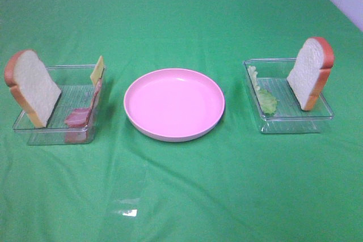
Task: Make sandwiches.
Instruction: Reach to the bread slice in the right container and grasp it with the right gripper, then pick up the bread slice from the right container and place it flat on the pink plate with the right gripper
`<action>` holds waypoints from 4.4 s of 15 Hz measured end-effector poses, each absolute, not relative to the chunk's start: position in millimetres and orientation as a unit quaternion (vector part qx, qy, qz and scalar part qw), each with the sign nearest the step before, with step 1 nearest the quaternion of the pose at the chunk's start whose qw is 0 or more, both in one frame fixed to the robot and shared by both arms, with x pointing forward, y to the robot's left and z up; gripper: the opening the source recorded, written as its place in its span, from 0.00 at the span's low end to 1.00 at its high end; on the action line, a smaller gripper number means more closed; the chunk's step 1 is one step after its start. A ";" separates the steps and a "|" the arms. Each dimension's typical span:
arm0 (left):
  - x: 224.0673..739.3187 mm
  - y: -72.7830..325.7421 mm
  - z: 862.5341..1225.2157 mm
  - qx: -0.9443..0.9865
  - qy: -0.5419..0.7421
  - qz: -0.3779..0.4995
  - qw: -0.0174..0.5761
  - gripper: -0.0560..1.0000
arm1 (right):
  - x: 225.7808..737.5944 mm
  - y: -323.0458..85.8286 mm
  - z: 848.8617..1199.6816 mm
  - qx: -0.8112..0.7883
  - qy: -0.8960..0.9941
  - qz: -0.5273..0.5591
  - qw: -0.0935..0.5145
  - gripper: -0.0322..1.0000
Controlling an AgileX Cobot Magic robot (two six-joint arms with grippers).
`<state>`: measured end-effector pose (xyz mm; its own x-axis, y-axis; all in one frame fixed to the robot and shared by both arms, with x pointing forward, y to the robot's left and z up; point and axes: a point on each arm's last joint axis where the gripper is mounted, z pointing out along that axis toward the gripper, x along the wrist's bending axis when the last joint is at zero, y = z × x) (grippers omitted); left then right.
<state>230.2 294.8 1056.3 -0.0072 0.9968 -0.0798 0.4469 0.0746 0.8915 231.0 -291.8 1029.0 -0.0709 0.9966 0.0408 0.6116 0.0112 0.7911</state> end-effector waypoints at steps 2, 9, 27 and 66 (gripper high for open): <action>230.2 294.8 1056.3 0.584 0.618 0.349 0.394 0.97 | 231.0 -291.8 1029.0 0.618 0.650 0.335 0.287 0.97; 230.2 294.8 1056.3 0.584 0.618 0.349 0.394 0.97 | 231.0 -291.8 1029.3 0.633 0.635 0.343 0.280 0.97; 230.1 294.8 1056.3 0.584 0.618 0.348 0.394 0.97 | 538.5 -291.9 1083.3 0.711 0.681 0.146 0.103 0.97; 230.1 294.8 1056.3 0.584 0.618 0.348 0.394 0.97 | 640.4 -276.9 1052.2 0.705 0.680 0.199 0.040 0.26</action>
